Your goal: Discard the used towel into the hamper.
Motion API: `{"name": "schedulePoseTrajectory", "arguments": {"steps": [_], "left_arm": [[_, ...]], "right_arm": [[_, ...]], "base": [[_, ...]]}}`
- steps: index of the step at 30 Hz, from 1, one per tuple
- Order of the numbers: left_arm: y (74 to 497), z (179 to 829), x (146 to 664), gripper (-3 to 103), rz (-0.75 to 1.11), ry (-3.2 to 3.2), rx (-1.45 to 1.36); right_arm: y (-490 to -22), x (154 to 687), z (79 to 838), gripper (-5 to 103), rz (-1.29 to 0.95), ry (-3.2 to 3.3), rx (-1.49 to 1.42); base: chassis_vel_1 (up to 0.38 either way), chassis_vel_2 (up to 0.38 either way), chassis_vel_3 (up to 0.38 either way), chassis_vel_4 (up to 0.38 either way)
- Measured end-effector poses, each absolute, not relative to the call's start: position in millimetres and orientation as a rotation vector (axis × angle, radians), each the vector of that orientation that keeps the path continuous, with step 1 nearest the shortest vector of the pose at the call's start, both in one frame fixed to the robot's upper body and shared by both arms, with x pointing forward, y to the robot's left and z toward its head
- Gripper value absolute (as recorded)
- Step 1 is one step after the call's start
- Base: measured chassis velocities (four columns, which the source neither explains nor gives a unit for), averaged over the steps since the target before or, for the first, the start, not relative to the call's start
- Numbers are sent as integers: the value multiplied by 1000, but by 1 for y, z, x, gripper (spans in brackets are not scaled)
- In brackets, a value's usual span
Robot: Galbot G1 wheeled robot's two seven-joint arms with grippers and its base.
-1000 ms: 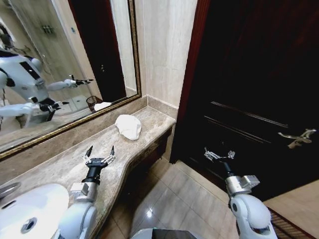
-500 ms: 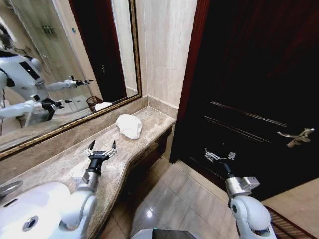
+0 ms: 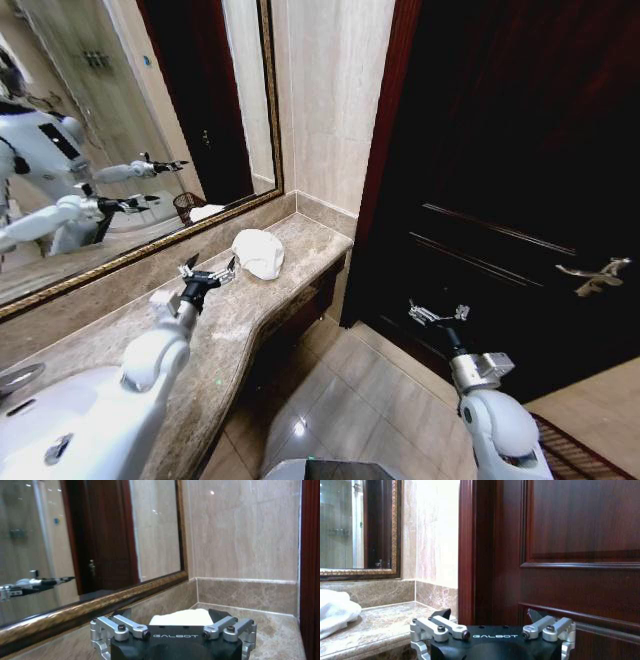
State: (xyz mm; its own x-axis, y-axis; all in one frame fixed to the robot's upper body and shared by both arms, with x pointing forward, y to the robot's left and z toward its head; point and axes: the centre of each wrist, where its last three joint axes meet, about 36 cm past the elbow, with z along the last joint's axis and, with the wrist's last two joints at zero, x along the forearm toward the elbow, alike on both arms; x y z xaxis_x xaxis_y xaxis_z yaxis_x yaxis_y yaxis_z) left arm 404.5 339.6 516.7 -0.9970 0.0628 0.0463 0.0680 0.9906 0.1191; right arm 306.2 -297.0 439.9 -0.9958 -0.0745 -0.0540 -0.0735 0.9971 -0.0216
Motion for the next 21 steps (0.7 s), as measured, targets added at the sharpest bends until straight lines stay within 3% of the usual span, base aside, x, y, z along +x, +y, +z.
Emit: {"name": "schedulePoseTrajectory", "arguments": {"steps": [15,21], "left_arm": [[324,513,531,100,-184,-2971,-164],[299,521,549,100,-170,-2852,-90]], "right_arm": [[-303,308,435,100,-35,3114,-5],[-304,311,434,100,-39,3111,14]], "base": [[0,0,0,0],[0,0,0,0]]}}
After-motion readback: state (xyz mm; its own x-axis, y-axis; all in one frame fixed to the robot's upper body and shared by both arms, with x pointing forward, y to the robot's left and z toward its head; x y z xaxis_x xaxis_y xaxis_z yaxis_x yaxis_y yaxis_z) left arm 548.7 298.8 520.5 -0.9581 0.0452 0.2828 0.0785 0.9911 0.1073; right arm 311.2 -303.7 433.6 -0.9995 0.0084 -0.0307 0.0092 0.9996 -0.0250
